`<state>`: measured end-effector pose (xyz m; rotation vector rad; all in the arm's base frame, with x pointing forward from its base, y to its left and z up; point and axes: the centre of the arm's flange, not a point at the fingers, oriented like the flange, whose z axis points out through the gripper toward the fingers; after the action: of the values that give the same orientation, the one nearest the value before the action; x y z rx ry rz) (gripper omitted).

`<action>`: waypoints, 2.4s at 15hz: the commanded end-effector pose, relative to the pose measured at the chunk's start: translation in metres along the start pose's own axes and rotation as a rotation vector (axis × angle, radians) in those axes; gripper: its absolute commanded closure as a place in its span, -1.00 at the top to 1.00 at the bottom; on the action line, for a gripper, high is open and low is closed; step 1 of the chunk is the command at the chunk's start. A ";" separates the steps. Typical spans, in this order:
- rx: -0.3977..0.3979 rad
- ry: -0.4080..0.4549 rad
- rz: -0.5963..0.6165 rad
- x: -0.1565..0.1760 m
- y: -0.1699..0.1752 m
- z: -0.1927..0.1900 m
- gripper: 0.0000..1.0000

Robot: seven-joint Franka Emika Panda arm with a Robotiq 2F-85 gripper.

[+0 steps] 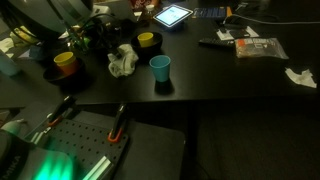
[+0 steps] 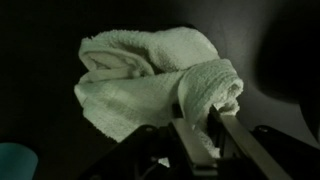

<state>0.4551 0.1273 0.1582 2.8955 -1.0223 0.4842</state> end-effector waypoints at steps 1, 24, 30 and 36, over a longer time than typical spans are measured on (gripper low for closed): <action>0.021 -0.018 -0.016 -0.007 0.004 -0.008 -0.98; -0.174 0.175 0.072 0.116 0.063 -0.066 -0.95; -0.202 0.156 -0.043 0.099 0.069 -0.046 -0.96; -0.128 -0.063 -0.175 0.035 0.058 -0.037 -0.95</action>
<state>0.4448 0.0505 0.2049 2.7414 -0.8378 0.4396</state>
